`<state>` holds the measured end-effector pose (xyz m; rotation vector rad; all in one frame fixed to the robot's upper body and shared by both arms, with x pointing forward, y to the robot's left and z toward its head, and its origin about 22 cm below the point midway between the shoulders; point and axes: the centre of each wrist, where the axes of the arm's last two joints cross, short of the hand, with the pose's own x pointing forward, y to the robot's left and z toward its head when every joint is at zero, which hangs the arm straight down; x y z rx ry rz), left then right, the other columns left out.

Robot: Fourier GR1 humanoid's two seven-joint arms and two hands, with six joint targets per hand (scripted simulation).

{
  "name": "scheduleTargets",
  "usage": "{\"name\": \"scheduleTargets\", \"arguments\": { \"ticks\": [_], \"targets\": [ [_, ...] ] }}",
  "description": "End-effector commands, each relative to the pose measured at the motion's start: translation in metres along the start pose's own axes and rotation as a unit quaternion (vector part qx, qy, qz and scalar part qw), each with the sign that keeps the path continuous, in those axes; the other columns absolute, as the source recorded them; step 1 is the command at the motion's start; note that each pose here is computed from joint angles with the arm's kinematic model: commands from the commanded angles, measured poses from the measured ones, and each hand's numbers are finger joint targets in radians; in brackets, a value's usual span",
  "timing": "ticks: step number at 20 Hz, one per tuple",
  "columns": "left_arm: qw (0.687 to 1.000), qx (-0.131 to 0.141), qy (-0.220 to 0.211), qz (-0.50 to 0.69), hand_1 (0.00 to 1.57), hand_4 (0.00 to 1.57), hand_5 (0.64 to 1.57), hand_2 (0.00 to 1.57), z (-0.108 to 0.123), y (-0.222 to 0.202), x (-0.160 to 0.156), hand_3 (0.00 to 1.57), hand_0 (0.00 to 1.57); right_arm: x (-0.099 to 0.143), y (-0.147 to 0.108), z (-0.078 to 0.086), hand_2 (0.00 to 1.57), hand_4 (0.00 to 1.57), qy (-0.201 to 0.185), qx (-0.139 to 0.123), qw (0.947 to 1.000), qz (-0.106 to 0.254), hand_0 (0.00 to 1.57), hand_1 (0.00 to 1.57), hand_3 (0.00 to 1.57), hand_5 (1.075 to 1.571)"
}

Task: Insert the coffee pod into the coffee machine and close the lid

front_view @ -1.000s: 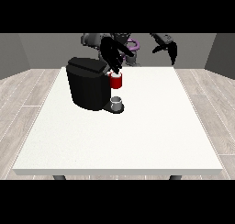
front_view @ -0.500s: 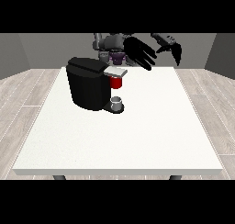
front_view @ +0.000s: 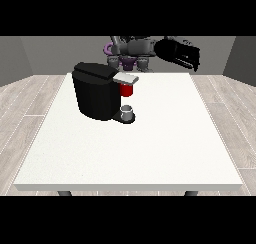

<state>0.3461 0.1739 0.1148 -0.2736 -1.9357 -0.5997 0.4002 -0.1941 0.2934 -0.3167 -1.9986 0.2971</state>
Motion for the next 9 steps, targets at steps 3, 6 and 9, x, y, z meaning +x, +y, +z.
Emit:
{"name": "scheduleTargets", "arguments": {
  "ticks": [3, 6, 9],
  "targets": [
    [0.999, 0.038, 0.029, 0.012, 0.0, 0.25, 1.571, 0.0, 0.026, 0.022, -0.024, 0.0, 0.0, -0.008, 0.071, 0.021, 0.0, 0.0, -0.056, 0.077, 0.9947, -0.039, 0.0, 0.0, 0.0, 1.571],
    [0.998, 0.041, 0.049, 0.03, 0.0, 0.27, 1.571, 0.0, 0.045, 0.009, -0.036, 0.0, 0.0, -0.025, 0.084, 0.027, 0.0, 0.18, -0.057, 0.092, 0.9927, -0.052, 0.0, 0.0, 0.0, 1.571],
    [0.993, 0.082, 0.086, 0.028, 0.0, 0.27, 1.571, 0.0, 0.075, 0.013, -0.058, 0.0, 0.0, -0.039, 0.115, 0.051, 0.0, 0.26, -0.055, 0.134, 0.9857, -0.086, 0.0, 0.0, 0.0, 1.571]
  ]
}}
